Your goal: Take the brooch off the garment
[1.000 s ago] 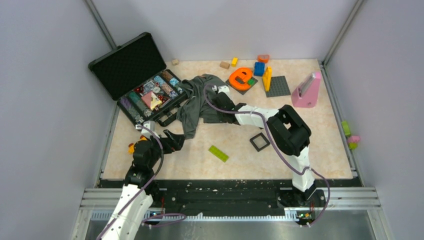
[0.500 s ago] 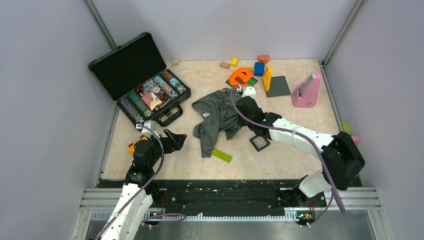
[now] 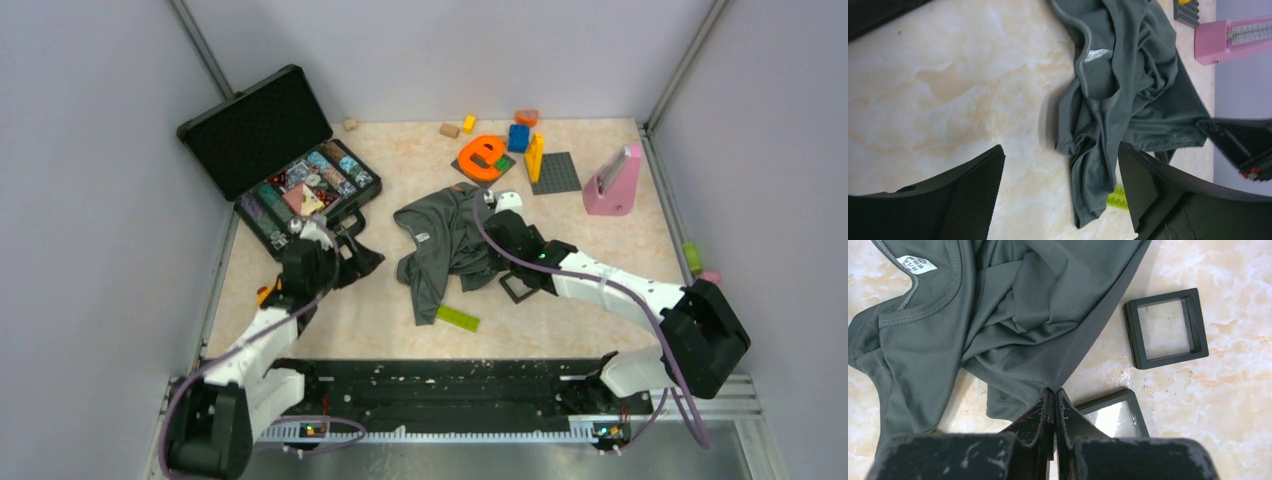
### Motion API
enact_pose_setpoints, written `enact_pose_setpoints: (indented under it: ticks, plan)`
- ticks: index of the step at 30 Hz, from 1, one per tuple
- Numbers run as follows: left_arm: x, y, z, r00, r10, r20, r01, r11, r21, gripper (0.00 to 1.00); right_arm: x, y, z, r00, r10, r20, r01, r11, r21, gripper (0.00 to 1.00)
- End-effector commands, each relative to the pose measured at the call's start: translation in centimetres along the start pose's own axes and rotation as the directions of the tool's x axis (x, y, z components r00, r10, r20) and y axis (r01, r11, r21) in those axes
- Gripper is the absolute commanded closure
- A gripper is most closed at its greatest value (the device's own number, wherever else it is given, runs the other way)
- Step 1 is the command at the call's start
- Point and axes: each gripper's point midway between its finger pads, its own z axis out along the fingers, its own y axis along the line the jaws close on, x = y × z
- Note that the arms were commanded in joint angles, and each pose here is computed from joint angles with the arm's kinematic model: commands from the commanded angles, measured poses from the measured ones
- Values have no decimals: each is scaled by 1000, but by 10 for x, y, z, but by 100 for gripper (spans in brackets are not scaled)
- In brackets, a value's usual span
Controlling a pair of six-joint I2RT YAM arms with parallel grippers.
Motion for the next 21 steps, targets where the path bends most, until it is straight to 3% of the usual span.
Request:
enact_pose_setpoints:
  ticks: [1, 11, 17, 21]
  plan:
    - [-28, -28, 24, 997, -3, -73, 3, 1000, -3, 13, -16, 15, -8, 998, 15, 55, -11, 997, -71, 100]
    - [-20, -19, 94, 960, -75, -269, 34, 988, -151, 13, -15, 22, -5, 998, 36, 54, -31, 995, -99, 100]
    - [-13, -37, 127, 910, -155, -386, 113, 985, -129, 14, -19, 24, -8, 997, 42, 63, -35, 993, -113, 100]
    - [-13, -41, 144, 901, -182, -394, 135, 980, -143, 17, -23, 25, -12, 996, 50, 75, -41, 992, -122, 100]
